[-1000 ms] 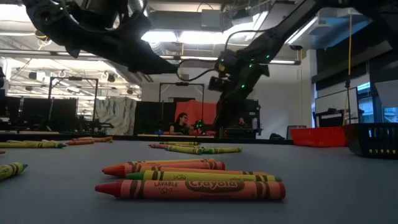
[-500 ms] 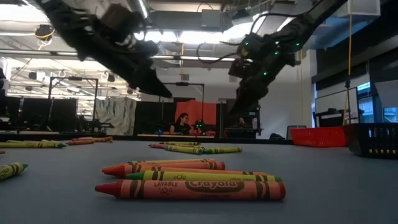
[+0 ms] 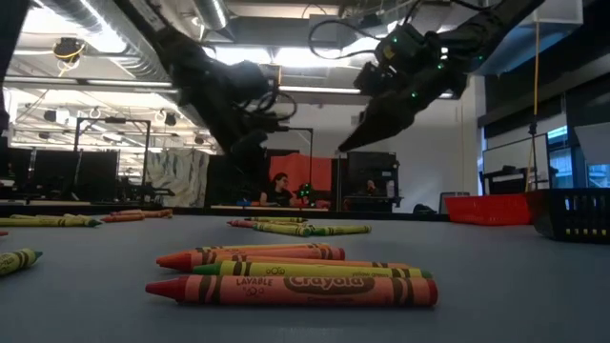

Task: Sort crayons
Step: Put the green crayon into the black basket

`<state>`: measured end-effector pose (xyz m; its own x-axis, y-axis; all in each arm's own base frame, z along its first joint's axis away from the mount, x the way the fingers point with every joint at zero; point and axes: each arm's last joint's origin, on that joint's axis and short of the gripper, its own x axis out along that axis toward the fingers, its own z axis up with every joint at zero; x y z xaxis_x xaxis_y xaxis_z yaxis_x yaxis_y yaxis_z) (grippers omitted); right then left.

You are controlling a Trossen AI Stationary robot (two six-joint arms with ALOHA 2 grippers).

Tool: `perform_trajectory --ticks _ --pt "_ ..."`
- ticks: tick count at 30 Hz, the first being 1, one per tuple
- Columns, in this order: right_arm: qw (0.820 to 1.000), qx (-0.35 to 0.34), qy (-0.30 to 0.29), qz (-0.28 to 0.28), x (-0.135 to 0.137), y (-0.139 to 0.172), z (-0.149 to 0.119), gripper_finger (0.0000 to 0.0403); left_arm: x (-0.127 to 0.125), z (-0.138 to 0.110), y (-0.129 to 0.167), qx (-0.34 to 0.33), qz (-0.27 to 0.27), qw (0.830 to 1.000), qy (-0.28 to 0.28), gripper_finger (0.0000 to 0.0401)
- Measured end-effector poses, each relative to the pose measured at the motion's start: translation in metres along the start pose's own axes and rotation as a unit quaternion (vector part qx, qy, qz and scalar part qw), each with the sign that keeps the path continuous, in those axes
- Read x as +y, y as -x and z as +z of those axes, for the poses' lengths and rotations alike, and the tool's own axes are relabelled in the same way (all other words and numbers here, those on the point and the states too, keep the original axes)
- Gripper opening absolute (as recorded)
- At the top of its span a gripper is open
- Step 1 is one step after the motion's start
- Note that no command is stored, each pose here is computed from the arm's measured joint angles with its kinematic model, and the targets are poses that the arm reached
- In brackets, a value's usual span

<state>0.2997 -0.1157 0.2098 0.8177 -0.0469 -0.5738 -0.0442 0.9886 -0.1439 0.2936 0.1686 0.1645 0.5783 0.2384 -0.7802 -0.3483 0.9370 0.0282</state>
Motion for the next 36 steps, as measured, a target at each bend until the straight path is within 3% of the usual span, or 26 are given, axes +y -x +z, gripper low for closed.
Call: perform_trajectory --ticks 6,12,19,36 --pt "0.998 -0.040 0.039 0.041 0.033 -0.010 0.017 0.0151 0.005 -0.002 -0.023 0.019 -0.055 0.998 -0.007 0.0127" --pt "0.995 -0.047 0.063 0.069 0.064 -0.014 0.026 0.0151 0.010 -0.003 -0.027 0.025 -0.007 0.999 -0.022 0.0127" --pt "0.990 -0.068 0.081 0.096 0.090 -0.018 0.033 0.0151 0.014 -0.004 -0.028 0.022 -0.024 0.999 -0.015 0.0127" --pt "0.988 -0.085 0.099 0.087 0.095 -0.017 0.038 0.0151 0.016 -0.018 -0.049 0.048 -0.040 0.998 -0.018 0.0121"
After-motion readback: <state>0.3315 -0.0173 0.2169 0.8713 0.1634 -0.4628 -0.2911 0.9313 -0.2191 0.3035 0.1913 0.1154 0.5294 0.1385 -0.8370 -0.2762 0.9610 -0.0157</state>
